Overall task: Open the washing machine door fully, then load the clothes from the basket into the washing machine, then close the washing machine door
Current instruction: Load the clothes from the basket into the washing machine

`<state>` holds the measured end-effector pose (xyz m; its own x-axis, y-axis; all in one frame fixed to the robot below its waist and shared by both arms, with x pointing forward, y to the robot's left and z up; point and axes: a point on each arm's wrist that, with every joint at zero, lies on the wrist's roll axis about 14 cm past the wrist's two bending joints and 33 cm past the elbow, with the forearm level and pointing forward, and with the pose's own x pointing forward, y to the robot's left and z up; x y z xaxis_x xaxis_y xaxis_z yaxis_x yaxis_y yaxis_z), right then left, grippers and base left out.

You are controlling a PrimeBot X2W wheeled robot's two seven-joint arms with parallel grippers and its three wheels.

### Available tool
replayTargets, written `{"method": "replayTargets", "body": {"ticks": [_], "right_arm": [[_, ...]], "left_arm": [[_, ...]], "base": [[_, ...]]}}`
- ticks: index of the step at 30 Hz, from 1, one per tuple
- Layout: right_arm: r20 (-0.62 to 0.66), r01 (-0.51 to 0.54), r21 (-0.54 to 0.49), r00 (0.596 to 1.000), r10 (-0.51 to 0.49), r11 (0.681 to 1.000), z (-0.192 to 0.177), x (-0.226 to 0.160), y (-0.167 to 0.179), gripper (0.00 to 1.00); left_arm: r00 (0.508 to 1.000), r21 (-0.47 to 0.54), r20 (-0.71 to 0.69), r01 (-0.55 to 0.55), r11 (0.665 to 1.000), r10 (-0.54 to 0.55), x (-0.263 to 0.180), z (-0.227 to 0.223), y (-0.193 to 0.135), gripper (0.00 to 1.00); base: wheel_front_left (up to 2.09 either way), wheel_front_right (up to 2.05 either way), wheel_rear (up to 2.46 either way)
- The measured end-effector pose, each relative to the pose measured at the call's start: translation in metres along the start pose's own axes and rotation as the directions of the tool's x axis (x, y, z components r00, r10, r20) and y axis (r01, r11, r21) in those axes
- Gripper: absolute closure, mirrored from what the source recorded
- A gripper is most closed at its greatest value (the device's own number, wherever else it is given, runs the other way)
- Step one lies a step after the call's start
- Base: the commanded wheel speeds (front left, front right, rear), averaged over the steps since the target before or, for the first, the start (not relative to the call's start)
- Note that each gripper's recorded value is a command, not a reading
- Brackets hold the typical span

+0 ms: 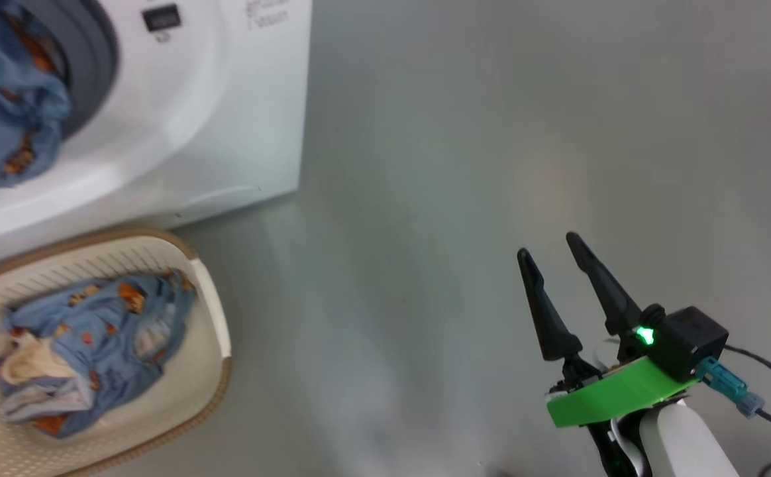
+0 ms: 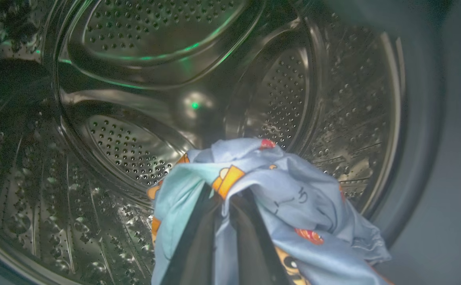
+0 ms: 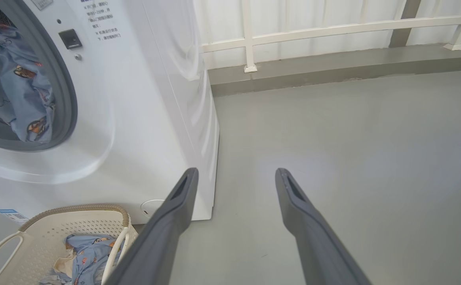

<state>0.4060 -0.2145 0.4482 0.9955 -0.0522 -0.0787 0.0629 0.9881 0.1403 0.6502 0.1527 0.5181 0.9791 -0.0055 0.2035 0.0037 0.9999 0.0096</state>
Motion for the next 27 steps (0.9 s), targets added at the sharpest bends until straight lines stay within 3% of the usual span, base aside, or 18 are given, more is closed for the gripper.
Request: {"method": "replayTargets", "body": {"ticks": [13, 21, 27], "right_arm": [[-0.151, 0.032, -0.062, 0.988, -0.041, 0.998, -0.057, 0.016, -0.018, 0.00], [-0.242, -0.023, -0.053, 0.970, 0.010, 0.998, -0.091, 0.016, -0.001, 0.00], [-0.270, -0.017, -0.060, 0.963, 0.000, 0.998, -0.101, 0.014, -0.005, 0.00]], "left_arm": [[0.996, -0.025, -0.084, -0.037, 0.999, 0.034, 0.046, -0.090, 0.000, 1.00], [0.997, -0.037, -0.037, -0.073, 0.997, 0.071, 0.079, -0.091, 0.010, 1.00], [0.993, -0.053, 0.057, -0.097, 0.994, 0.100, 0.105, -0.065, 0.020, 1.00]], "base": [[0.00, 0.00, 0.00], [0.00, 0.00, 0.00], [0.00, 0.00, 0.00]]}}
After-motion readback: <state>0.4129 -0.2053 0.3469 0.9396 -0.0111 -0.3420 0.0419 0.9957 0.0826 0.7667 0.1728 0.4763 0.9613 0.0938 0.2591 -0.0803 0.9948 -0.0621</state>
